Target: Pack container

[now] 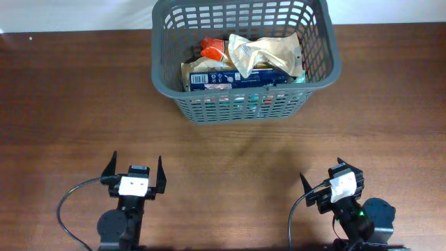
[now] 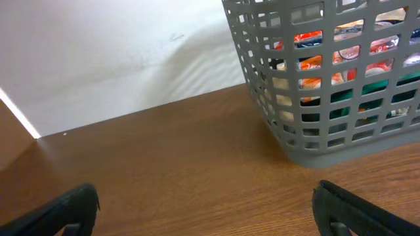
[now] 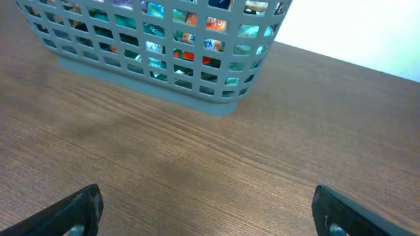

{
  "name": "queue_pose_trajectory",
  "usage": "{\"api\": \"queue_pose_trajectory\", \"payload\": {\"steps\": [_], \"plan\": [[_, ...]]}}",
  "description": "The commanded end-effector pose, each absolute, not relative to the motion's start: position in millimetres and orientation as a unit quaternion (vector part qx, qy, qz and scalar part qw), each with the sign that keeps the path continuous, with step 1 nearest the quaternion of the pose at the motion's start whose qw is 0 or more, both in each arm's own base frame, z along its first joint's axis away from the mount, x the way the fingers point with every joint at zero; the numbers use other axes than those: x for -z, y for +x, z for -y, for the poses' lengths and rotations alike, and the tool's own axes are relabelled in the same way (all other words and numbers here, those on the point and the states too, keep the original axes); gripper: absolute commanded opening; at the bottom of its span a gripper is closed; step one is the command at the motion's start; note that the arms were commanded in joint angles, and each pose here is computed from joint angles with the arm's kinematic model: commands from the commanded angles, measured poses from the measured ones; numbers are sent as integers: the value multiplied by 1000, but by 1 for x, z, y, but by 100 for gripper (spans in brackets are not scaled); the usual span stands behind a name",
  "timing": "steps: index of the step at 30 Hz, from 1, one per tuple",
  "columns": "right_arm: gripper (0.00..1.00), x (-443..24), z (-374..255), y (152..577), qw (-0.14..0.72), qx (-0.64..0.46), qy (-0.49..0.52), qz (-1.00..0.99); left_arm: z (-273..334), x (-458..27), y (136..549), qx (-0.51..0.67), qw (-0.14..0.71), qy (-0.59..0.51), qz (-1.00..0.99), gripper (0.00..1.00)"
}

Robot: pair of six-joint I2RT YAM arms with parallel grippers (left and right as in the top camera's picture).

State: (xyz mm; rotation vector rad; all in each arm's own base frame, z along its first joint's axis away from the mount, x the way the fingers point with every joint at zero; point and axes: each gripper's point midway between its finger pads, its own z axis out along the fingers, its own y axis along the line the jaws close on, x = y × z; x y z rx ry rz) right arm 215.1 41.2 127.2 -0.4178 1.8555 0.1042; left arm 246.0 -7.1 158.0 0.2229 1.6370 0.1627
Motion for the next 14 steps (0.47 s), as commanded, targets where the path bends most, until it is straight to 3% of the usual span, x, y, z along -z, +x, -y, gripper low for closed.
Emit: {"api": "queue_pose_trajectory", "payload": {"steps": [1, 14], "plan": [[99, -126, -44, 214, 580, -53, -178, -793, 6, -155, 246, -72, 673, 97, -730, 99], [99, -126, -44, 214, 580, -53, -178, -793, 6, -155, 246, -72, 673, 97, -730, 99]]}}
